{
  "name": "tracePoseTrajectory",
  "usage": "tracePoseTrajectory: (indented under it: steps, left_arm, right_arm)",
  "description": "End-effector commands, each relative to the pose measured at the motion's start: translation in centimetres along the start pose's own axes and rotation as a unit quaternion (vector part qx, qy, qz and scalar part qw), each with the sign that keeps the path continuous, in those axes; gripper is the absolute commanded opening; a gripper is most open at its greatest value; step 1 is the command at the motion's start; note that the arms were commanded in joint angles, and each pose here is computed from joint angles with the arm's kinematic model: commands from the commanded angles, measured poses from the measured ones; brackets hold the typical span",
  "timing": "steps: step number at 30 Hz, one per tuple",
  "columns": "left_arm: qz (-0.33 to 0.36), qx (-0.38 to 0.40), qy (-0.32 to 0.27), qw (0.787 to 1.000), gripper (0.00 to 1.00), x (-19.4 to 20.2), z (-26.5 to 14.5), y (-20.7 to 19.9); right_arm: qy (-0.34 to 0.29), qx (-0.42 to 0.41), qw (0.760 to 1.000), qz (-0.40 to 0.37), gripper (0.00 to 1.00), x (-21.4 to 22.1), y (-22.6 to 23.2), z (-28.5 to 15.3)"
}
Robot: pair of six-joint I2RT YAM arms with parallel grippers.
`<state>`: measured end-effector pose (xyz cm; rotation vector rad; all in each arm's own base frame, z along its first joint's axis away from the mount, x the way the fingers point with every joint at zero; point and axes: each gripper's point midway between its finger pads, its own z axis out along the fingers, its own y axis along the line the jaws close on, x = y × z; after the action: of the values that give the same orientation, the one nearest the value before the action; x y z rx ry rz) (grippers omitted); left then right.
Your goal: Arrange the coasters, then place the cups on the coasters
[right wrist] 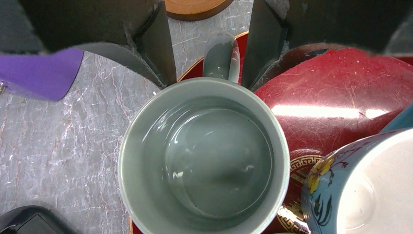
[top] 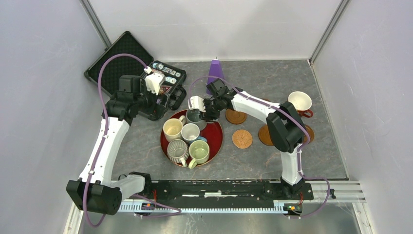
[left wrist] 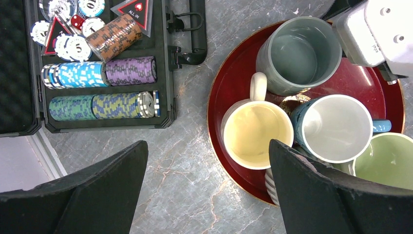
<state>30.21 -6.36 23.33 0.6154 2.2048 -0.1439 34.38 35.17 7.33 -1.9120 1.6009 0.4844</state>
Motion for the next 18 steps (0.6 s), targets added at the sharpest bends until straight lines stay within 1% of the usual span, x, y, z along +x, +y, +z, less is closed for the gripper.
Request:
tracePoseTrajectory:
  steps: [1, 9, 14, 18]
  left_arm:
    - [0.001, -0.01, -0.013, 1.0, 1.0, -0.4, -0.7, 0.3]
    - [-0.001, -0.006, -0.013, 1.0, 1.0, -0.5, -0.5, 0.2]
    - [-0.001, -0.006, -0.015, 1.0, 1.0, -0.7, -0.5, 0.3]
    - [-0.002, -0.005, -0.014, 1.0, 1.0, -0.6, -0.5, 0.2]
  right_arm:
    - [-0.002, -0.021, 1.0, -0.002, 0.57, -0.6, 1.1, 0.7]
    - [0.024, -0.023, 0.999, 0.006, 0.55, 1.0, 1.1, 1.8]
    - [0.033, -0.025, 0.999, 0.008, 0.48, 1.4, 1.2, 2.0]
    - [0.029, -0.019, 0.999, 0.013, 0.36, 1.1, 1.1, 1.7]
